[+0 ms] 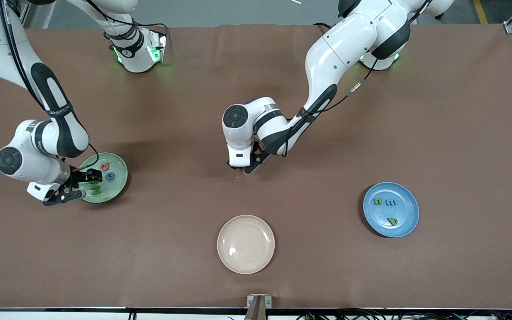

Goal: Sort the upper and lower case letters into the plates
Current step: 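Move the blue x to the blue plate with the left gripper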

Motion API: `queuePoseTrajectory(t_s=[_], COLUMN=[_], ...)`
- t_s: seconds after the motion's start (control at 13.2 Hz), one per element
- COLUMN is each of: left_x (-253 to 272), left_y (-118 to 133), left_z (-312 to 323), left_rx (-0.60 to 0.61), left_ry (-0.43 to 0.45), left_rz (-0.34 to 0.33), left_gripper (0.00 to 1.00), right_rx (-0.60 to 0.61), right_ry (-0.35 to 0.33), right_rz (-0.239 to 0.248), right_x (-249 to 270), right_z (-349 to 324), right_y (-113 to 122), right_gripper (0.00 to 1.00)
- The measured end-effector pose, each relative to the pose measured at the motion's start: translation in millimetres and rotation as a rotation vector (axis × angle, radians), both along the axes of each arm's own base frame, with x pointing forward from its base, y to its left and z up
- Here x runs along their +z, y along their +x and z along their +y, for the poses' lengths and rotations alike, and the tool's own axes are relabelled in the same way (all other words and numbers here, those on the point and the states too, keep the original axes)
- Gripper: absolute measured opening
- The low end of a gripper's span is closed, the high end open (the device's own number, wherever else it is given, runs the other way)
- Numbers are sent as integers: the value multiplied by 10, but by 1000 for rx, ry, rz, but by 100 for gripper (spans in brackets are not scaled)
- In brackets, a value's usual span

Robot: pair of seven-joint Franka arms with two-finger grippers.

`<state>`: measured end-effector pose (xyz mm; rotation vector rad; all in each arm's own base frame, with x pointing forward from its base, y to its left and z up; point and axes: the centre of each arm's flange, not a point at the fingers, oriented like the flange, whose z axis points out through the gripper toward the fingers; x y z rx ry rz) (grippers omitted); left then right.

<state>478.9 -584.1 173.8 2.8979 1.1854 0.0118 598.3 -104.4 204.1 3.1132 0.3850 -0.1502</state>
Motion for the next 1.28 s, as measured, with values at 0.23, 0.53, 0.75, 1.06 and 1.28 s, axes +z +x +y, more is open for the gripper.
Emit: queuePoseTrajectory(t_s=[0.23,0.53,0.75,1.06,1.28], left_x=[13,190,844,1022,863], left_y=[16,211,928,1492,1781], left_z=[5,200,931,1939,2919], left_rx=[-18,1,21,17,31], left_ry=[-7,58,95,165,198], left_rz=[8,22,8,72,144], left_gripper=[27,27,27,27,27], right_rx=[-78,-104,-131,-154,-184], right_ry=[-20,-48,-40,-42,-25], right_rz=[39,11,30,26,-1], right_x=[634,1839,2575,3653,4017], right_z=[210,474,453,400,423], right_y=[24,-137,-242,-276,-313], right_gripper=[100,100,100,100,100])
